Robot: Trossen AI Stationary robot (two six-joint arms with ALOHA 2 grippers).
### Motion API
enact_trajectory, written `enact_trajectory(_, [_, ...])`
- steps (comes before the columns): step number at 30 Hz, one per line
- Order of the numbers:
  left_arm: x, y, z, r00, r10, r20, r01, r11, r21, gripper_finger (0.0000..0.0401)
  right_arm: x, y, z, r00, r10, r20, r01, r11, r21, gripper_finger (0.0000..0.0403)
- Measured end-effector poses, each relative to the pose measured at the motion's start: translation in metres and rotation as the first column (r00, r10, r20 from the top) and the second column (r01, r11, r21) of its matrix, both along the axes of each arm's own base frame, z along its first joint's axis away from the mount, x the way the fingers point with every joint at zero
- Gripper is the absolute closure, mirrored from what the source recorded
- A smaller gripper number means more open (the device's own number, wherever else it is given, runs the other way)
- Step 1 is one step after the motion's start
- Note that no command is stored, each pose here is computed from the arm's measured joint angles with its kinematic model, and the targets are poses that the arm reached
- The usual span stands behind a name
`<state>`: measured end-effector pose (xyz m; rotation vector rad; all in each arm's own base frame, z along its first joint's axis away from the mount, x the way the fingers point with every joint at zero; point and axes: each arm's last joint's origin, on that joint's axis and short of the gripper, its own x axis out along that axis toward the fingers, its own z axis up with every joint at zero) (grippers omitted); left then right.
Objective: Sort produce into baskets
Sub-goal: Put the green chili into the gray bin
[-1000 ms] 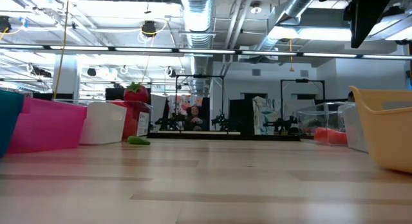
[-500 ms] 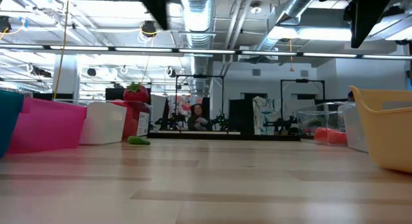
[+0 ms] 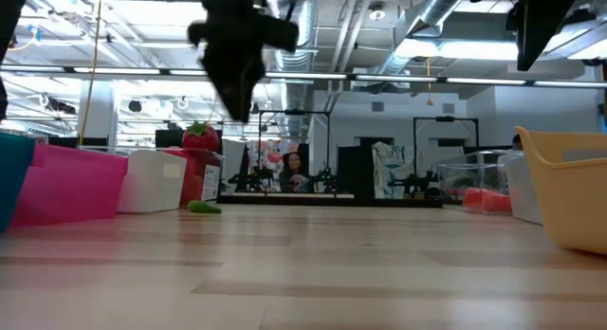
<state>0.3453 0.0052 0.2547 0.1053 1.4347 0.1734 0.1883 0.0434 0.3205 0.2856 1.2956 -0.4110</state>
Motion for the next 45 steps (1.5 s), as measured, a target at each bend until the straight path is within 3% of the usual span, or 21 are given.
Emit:
enact_trajectory(7, [-0.015,0.023,-0.041,0.993,-0.023,-0.113,0.024,1.0,0.01,0.0176,0.0,0.0,0.0,1.0,0.0,0.0,0.0,1.0,0.0,0.0168])
enact_trajectory(20, [-0.028,0.046,-0.086,0.993,-0.066,-0.093,0.069,0.997,0.028,0.0213,0.0,0.0,0.0,1.0,0.0,0.0,0.0,1.0,0.0,0.0168])
enact_trajectory(37, [-0.04,0.06,-0.111,0.995,-0.078,-0.059,0.079,0.997,0.012,0.0247,0.0,0.0,0.0,1.0,0.0,0.0,0.0,1.0,0.0,0.0168])
enact_trajectory(45, [-0.041,0.062,-0.113,0.996,-0.079,-0.044,0.078,0.997,-0.02,0.0296,0.0,0.0,0.0,1.0,0.0,0.0,0.0,1.0,0.0,0.0168])
